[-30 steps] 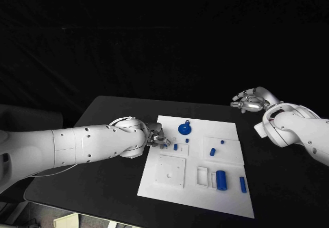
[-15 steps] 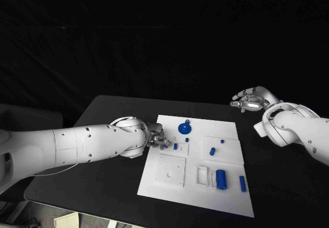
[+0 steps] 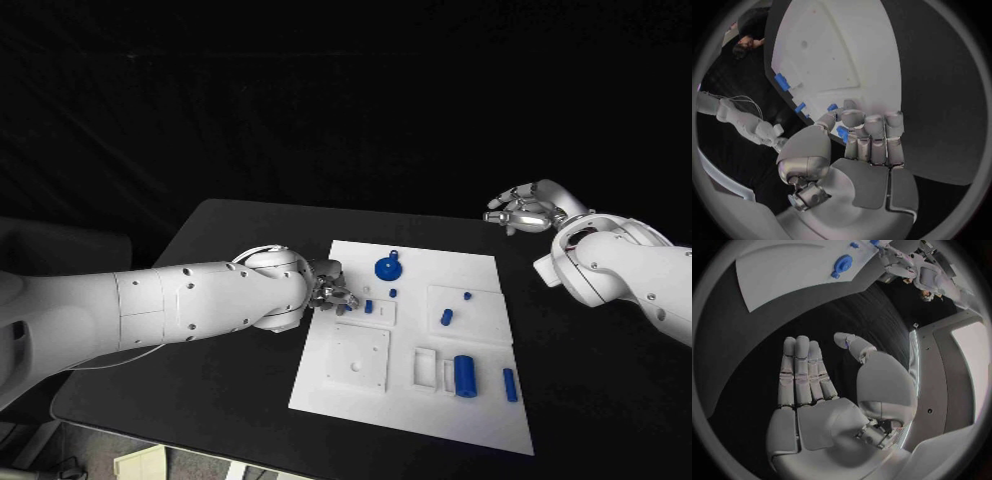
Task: Assemble the parts on the task board
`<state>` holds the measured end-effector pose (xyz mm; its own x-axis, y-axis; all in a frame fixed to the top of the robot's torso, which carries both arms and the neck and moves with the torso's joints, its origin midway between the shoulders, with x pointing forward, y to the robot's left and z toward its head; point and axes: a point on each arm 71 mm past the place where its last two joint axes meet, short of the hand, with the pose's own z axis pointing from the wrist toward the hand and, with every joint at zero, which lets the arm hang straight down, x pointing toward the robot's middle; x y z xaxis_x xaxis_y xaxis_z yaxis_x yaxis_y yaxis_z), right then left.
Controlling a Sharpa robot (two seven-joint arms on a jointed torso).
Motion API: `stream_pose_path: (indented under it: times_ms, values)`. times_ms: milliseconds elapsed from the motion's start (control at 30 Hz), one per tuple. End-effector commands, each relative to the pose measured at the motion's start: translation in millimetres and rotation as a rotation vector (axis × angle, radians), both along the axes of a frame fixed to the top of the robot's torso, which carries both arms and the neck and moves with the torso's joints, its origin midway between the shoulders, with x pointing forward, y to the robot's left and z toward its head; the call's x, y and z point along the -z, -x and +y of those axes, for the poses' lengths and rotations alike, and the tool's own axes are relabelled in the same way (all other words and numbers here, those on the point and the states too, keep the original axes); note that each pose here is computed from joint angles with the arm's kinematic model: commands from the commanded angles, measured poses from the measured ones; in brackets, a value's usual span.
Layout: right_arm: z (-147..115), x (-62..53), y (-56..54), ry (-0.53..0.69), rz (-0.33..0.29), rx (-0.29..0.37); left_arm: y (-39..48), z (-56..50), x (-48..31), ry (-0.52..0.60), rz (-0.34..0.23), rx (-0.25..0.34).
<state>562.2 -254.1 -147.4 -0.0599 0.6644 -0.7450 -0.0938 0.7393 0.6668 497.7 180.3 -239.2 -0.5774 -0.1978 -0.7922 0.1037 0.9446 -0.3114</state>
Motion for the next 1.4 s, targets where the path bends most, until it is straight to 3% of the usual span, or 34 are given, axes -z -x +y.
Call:
stream_pose_path:
  times_ms: [33,1400]
  values:
    - [1.7,-0.1,0.4,0.003,0.0,-0.018,1.1,-1.6,1.4,-0.003,0.013,0.017]
    - [3.8,0.0,0.8,0.002,0.002,-0.024,-3.6,2.1,5.0,-0.042,0.046,0.01]
